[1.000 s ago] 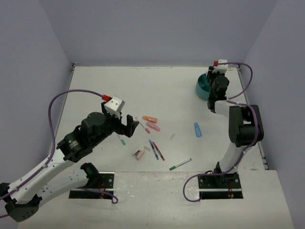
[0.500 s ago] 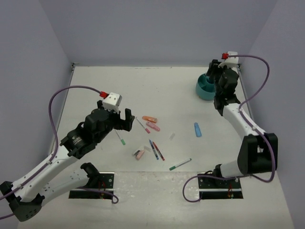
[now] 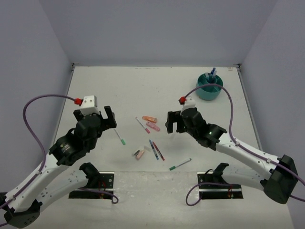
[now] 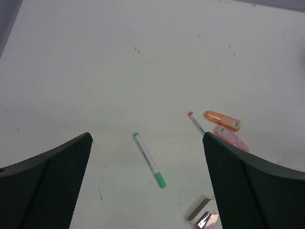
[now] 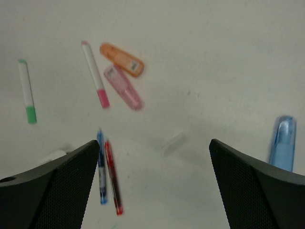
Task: Sort the stationery into containers
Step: Pick up the pen from the center of the board.
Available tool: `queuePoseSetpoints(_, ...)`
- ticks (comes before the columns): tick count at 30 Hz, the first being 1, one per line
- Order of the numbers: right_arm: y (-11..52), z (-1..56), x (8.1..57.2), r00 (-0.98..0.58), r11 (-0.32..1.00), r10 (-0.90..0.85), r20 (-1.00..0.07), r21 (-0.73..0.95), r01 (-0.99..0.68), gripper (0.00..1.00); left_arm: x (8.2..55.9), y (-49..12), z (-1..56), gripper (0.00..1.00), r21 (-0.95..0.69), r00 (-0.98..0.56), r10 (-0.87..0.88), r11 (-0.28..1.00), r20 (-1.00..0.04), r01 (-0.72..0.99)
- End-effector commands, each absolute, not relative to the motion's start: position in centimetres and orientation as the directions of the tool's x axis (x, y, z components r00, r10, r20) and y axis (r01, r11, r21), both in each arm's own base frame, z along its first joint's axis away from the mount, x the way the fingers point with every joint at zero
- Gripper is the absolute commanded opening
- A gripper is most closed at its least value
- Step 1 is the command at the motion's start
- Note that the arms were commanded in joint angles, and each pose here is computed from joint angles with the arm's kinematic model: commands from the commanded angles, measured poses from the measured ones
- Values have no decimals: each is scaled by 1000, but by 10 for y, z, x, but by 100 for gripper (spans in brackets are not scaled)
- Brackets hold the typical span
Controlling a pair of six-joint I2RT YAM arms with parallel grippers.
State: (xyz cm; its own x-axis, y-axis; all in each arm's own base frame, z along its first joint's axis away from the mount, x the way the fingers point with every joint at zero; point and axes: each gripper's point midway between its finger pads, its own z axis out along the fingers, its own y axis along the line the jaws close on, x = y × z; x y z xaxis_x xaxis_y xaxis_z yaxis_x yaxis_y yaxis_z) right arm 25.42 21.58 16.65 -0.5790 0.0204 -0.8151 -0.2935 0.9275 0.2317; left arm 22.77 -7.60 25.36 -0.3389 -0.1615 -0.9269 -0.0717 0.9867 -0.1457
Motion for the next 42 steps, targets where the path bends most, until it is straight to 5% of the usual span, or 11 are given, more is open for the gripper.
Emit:
queuePoseSetpoints(1,239,147,213,-691,885,44,-722,349,-309,97,222,-80,241,100,-209,-316,-206,978,-926,-25)
queuePoseSetpoints(3,250,131,202,-738,878,-26,-675,338,-340,81,223,-86,243,100,-204,-320,-190,979,-928,13)
queuePoseSetpoints(4,261,122,196,-764,865,-75,-641,339,-370,64,223,-89,240,100,-189,-335,-171,982,-927,22)
queuePoseSetpoints(11,284,86,186,-794,900,-248,-555,172,-402,18,230,-104,212,100,-101,-441,-64,993,-895,60)
queuePoseSetpoints(42,305,21,166,-824,877,-420,-380,63,-476,21,229,-117,208,100,-98,-456,-26,986,-890,135)
